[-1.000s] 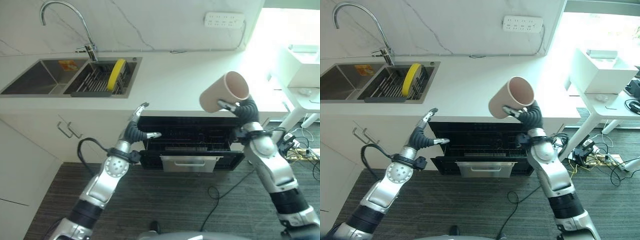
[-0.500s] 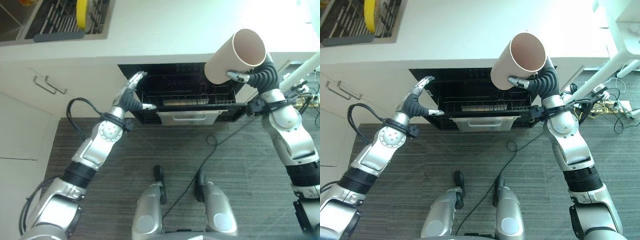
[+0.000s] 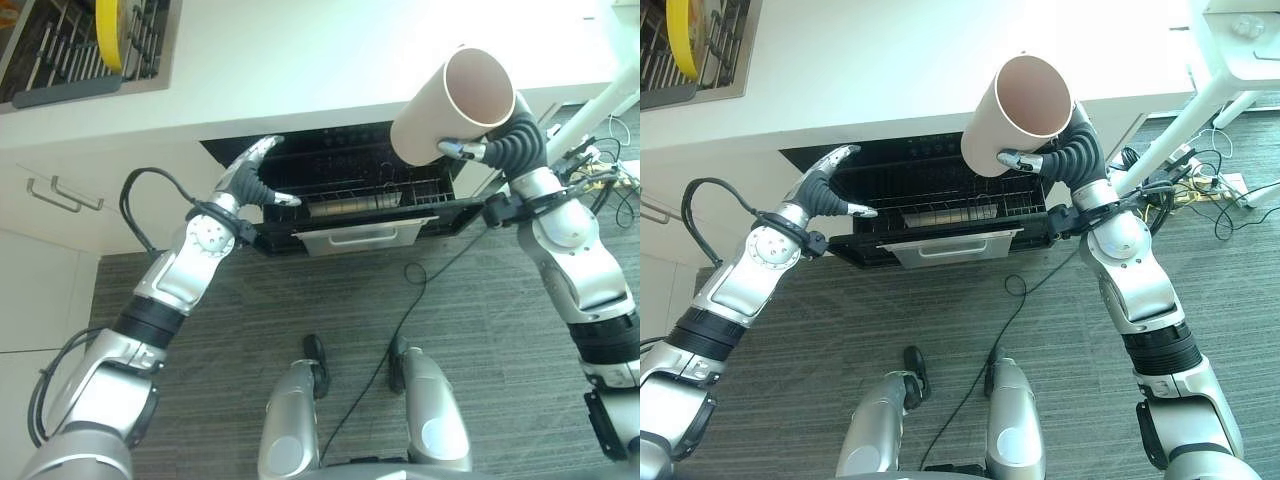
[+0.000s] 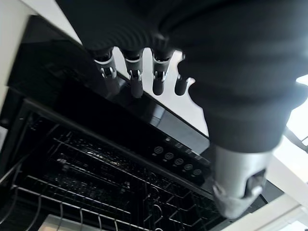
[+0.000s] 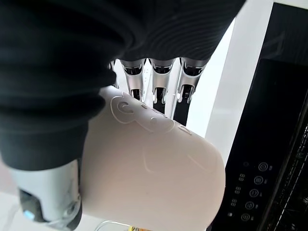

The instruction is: Place the dishes in the dishwasher.

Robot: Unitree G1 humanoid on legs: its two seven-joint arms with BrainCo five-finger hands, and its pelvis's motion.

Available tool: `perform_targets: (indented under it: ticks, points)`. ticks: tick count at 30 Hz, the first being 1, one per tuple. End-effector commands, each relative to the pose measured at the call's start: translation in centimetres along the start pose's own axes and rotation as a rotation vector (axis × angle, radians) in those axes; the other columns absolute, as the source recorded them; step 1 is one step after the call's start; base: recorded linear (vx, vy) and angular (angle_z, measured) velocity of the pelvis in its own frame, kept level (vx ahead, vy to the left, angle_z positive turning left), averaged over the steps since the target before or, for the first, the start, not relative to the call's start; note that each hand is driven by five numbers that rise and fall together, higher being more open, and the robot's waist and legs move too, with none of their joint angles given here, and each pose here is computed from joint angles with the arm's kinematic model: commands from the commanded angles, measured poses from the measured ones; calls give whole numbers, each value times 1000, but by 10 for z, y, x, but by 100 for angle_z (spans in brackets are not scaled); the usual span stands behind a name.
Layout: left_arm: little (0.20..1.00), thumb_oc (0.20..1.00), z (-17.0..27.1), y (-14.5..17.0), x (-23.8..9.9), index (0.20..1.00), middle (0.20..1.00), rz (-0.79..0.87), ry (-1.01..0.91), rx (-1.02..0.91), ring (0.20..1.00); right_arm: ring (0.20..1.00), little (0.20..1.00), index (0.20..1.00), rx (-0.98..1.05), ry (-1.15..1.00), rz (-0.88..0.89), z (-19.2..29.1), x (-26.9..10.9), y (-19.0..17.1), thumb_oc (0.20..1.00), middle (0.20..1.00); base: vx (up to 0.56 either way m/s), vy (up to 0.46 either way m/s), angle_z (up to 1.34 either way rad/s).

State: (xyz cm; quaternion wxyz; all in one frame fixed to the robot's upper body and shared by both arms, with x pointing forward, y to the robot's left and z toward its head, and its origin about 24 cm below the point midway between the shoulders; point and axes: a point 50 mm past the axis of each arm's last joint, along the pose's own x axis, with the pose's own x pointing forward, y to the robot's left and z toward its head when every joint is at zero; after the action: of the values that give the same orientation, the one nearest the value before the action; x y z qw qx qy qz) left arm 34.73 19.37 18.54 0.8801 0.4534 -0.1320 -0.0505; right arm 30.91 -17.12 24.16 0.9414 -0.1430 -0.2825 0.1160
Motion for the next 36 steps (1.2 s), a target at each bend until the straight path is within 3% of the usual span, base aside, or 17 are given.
perform_targets:
  ticks: [1,9,19,23,27,33,36]
  points:
    - [1000,1000,7,13,5,1000,1000,18,-24,27,1000,200,200,200,-8,-221,32,46,8,4,200,200,0,0,0]
    - [1000,1000,-15,-6,20,1000,1000,-59,152,-18,1000,200,200,200,0,-272,82,61,16,9,200,200,-6,20,-9]
    - [1000,1000,-52,-55,16,1000,1000,-167,346,-68,1000,200,200,200,15,-374,167,87,17,23,200,200,-20,8,-6]
    - [1000,1000,-47,-51,29,1000,1000,-144,389,-186,1000,200,200,200,12,-372,205,91,19,28,200,200,-54,44,-11]
    - [1000,1000,-57,-62,28,1000,1000,-277,487,-166,1000,200,200,200,-12,-400,236,102,22,29,200,200,-64,43,-7]
    - [1000,1000,-89,-114,-11,1000,1000,-655,698,32,1000,200,200,200,-138,-320,231,94,25,23,200,200,-14,9,-4]
    - [1000,1000,-93,-124,-20,1000,1000,-744,736,66,1000,200,200,200,-166,-294,222,92,28,20,200,200,0,0,0]
